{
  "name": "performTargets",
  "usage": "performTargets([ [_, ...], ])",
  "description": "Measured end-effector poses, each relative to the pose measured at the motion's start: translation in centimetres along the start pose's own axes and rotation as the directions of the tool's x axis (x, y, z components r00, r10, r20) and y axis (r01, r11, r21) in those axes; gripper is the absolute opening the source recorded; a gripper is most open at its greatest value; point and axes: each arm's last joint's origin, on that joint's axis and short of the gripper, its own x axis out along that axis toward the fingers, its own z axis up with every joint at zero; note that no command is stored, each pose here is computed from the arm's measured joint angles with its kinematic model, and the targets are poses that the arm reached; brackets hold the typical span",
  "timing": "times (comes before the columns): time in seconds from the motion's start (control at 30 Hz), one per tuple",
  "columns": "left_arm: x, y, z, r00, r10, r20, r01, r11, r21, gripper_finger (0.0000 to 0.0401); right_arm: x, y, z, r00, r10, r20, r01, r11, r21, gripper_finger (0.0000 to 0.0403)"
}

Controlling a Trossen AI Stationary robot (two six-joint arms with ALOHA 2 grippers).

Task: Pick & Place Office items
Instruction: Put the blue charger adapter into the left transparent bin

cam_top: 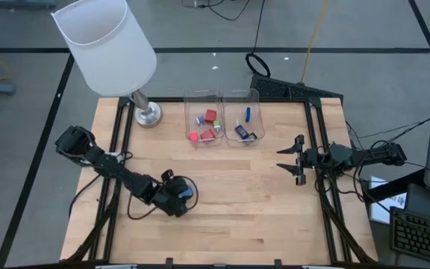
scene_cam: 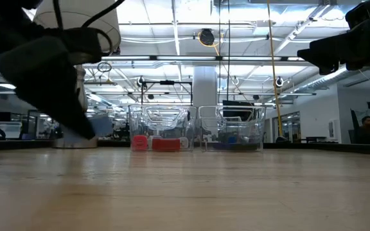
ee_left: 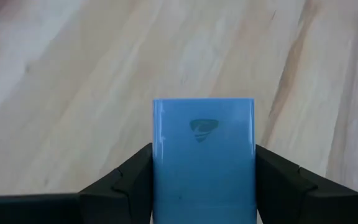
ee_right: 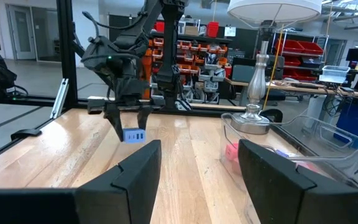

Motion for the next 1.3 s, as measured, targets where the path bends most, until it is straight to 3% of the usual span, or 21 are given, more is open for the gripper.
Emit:
performTargets([
  [0.27, -0.7, 0.8, 3.9, 0.969, 0.005, 0.247, -0.023, 0.997, 0.071, 0.0214, 0.0, 0.0, 0.0, 1.0, 0.0, 0.0, 0.0, 1.0, 0.0, 0.0204],
  [0.47, -2.9, 2.4, 8.0, 0.878, 0.035, 0.477, -0.073, 0.995, 0.062, 0.0212, 0.0, 0.0, 0.0, 1.0, 0.0, 0.0, 0.0, 1.0, 0.0, 0.0207],
  [0.67, -4.3, 4.9, 11.2, 0.796, 0.092, 0.598, -0.163, 0.984, 0.065, 0.0218, 0.0, 0.0, 0.0, 1.0, 0.0, -0.001, 0.0, 1.0, 0.0, 0.0208],
  [0.87, -3.0, 9.0, 13.2, 0.775, 0.224, 0.591, -0.247, 0.968, -0.042, 0.0211, 0.0, 0.0, 0.0, 1.0, 0.0, 0.0, 0.0, 1.0, 0.0, 0.0208],
  [1.0, -2.1, 12.1, 14.1, 0.786, 0.272, 0.556, -0.259, 0.96, -0.104, 0.0216, 0.0, 0.0, 0.0, 1.0, 0.0, 0.0, 0.0, 1.0, 0.0, 0.0207],
  [1.3, -0.5, 16.8, 14.8, 0.829, 0.268, 0.49, -0.217, 0.963, -0.161, 0.0214, 0.0, 0.0, 0.0, 1.0, 0.0, 0.0, 0.0, 1.0, 0.0, 0.0205],
])
